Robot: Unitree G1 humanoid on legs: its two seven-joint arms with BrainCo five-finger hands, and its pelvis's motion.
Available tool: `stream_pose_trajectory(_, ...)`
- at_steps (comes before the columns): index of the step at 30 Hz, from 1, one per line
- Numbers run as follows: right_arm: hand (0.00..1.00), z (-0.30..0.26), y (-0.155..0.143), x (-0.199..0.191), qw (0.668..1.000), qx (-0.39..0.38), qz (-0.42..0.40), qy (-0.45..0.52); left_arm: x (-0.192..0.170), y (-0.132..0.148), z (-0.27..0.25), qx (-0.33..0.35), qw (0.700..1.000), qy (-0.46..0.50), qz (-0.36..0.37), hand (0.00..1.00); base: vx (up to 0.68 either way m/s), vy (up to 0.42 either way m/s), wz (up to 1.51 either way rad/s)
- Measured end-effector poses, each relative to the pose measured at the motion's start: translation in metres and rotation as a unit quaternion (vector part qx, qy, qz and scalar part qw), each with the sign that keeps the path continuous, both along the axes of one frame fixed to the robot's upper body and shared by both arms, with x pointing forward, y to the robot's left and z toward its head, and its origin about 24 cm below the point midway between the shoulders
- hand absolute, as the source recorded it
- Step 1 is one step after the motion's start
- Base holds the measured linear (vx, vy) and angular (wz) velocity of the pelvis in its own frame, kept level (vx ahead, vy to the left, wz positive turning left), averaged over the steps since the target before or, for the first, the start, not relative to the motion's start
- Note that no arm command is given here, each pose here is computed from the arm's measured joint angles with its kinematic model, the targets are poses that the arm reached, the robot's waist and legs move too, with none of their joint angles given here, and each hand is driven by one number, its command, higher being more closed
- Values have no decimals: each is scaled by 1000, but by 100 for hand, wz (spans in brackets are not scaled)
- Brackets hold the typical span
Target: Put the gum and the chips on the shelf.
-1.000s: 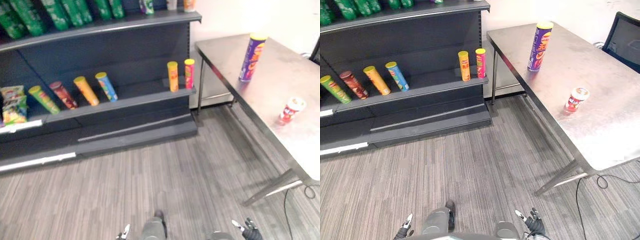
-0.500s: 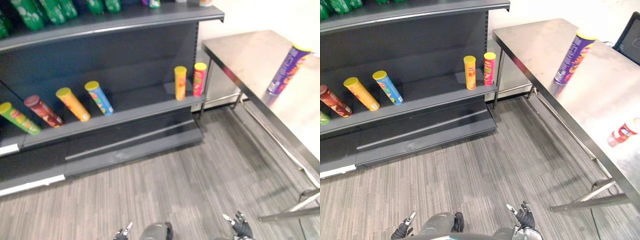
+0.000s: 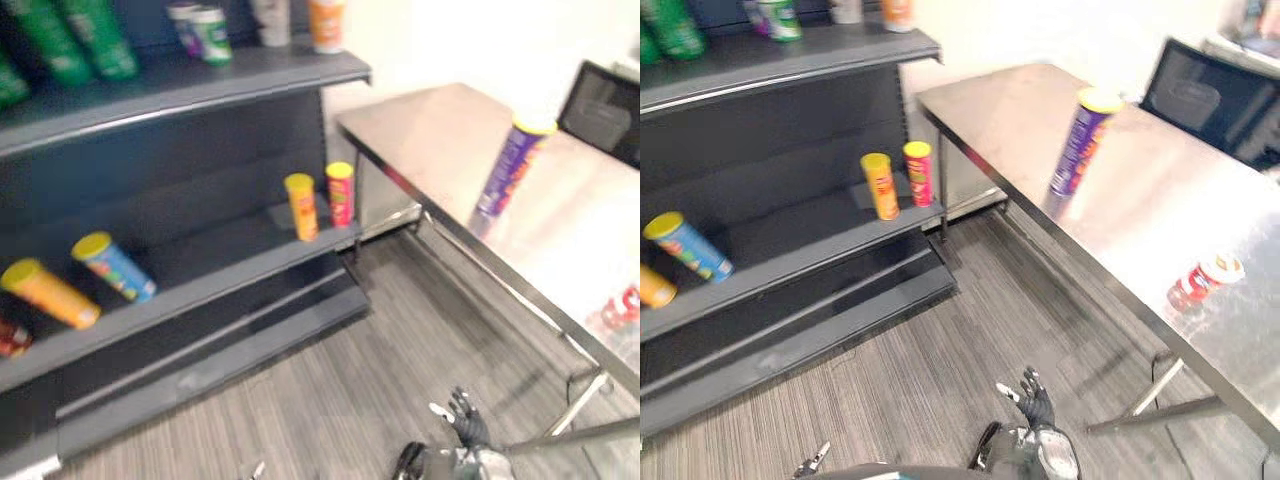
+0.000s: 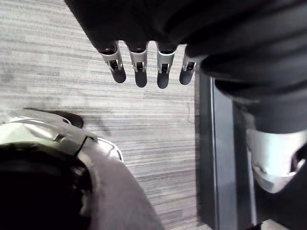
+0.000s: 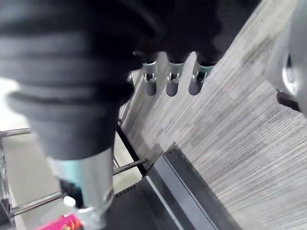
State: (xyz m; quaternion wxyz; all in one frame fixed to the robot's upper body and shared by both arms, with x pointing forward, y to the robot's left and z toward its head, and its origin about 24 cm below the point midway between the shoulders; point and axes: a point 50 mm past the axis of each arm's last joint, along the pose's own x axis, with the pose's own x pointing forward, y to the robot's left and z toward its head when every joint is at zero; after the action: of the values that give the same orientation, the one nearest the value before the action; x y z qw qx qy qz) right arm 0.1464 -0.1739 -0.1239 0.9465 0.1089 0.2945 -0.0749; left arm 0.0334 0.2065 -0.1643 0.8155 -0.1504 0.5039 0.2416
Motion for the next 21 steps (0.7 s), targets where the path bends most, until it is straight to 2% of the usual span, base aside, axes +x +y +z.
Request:
stream_pose_trajectory(11,0,-4,3,-6,1000,0,2,25,4,6,1,6,1000,4,-25,0,-2,-22,-1)
stream_pose_trajectory(17,0,-5,-8,-12,999,8,-44,27,8,9,1,8,999,8,-35,0,-61,-57,-20)
stream_pose_trajectory(21,0,-13,-20,-30,995,-9,-84,60,6,9,-1,9,999,19,-44,0,108,-130,-30)
